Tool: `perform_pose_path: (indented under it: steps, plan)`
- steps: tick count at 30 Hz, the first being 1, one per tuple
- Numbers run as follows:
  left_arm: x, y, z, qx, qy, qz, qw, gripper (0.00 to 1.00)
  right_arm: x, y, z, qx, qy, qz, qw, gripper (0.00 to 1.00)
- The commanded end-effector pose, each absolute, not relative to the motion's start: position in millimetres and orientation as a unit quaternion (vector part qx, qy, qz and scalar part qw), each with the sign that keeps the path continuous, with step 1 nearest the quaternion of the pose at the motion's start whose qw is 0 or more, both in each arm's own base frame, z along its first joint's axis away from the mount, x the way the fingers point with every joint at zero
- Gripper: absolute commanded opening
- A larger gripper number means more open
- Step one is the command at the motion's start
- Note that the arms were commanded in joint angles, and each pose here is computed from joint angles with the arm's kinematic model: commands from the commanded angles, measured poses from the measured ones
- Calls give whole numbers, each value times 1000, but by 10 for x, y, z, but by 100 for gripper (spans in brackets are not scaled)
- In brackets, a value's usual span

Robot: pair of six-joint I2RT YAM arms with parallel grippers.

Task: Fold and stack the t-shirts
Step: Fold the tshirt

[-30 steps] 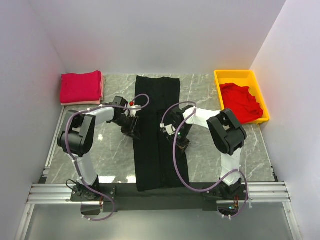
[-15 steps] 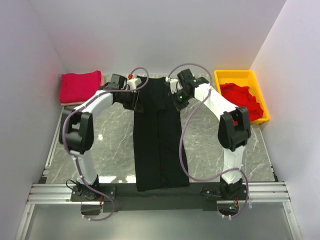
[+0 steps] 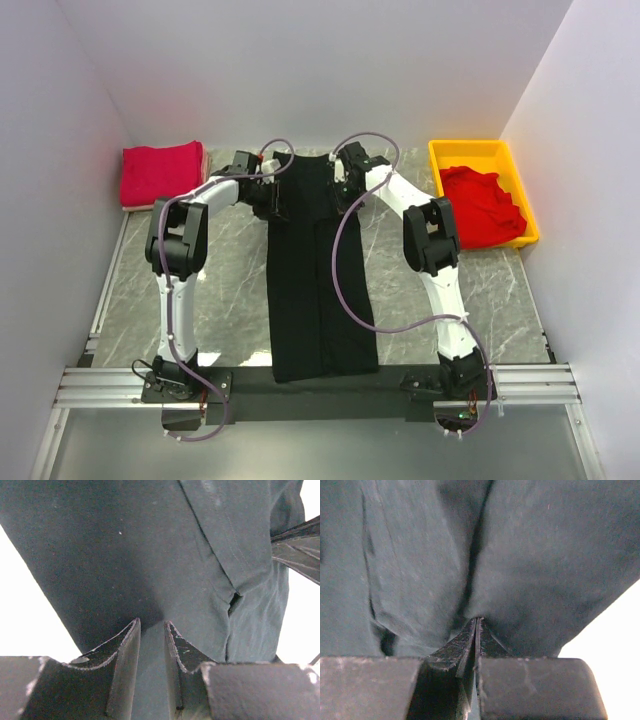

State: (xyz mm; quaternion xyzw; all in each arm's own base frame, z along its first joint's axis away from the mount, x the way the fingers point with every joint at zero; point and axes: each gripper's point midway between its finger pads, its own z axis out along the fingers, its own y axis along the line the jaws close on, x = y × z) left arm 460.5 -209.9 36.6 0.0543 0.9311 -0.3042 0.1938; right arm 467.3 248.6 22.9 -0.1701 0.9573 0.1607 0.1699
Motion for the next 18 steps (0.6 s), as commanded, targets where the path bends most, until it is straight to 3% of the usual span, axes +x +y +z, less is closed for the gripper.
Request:
perform_pose_path:
  steps: [1, 11, 18]
  plan:
    - [4709, -2145, 416, 34, 929, -312, 196, 31, 4812, 2513, 273, -144, 959, 167, 179, 5]
    - [5047, -2144, 89, 4, 932, -323, 168, 35, 5220, 2333, 100, -89, 961, 167, 202, 12]
    - [5325, -2056, 334, 16, 913, -339, 226, 40, 5633, 2307, 275, -87, 944, 168, 270, 21]
